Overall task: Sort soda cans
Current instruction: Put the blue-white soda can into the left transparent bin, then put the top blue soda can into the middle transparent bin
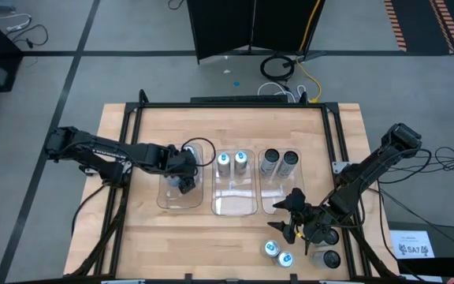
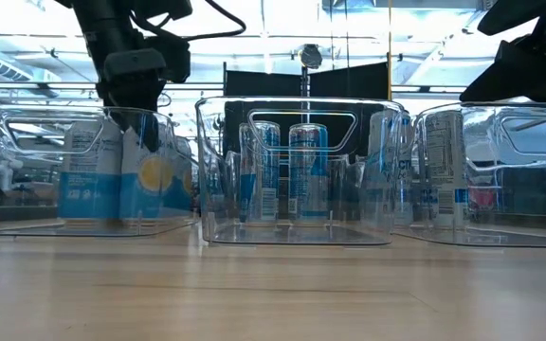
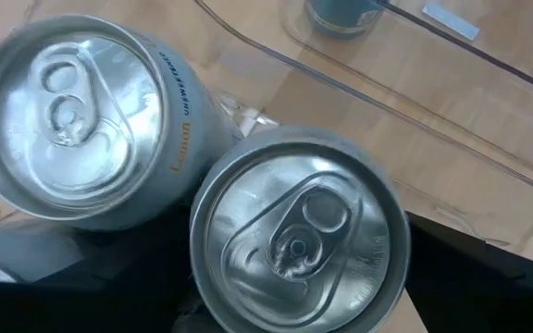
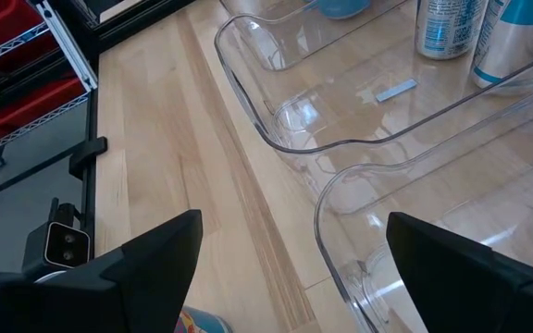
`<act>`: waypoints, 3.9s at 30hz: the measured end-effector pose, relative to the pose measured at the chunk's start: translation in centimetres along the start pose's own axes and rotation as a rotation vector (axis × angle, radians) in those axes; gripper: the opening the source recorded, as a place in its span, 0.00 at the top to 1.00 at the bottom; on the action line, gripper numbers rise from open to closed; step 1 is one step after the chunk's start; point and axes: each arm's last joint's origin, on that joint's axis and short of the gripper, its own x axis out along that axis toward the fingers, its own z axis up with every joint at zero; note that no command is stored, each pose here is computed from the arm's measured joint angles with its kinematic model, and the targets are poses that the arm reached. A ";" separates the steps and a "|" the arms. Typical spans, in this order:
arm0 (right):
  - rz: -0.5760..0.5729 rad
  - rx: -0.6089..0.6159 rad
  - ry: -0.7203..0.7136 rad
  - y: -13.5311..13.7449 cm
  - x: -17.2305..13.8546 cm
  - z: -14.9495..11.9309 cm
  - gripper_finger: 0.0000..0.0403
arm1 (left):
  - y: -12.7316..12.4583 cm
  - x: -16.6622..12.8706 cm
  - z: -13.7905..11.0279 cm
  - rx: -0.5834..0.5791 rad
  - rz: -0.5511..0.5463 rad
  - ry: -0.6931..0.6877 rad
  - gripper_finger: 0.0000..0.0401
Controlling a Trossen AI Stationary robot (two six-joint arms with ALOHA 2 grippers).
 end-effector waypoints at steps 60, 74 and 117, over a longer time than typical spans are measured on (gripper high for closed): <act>0.001 0.011 0.000 0.0 0.0 0.0 0.17 | 0.0 0.0 0.0 0.002 0.002 -0.002 0.03; 0.001 0.010 0.000 0.0 0.0 0.0 0.17 | 0.0 0.0 0.0 0.002 0.002 -0.002 0.03; 0.001 -0.011 0.000 0.0 0.0 0.0 0.17 | -0.4 -5.3 1.3 -0.031 -0.060 0.016 0.03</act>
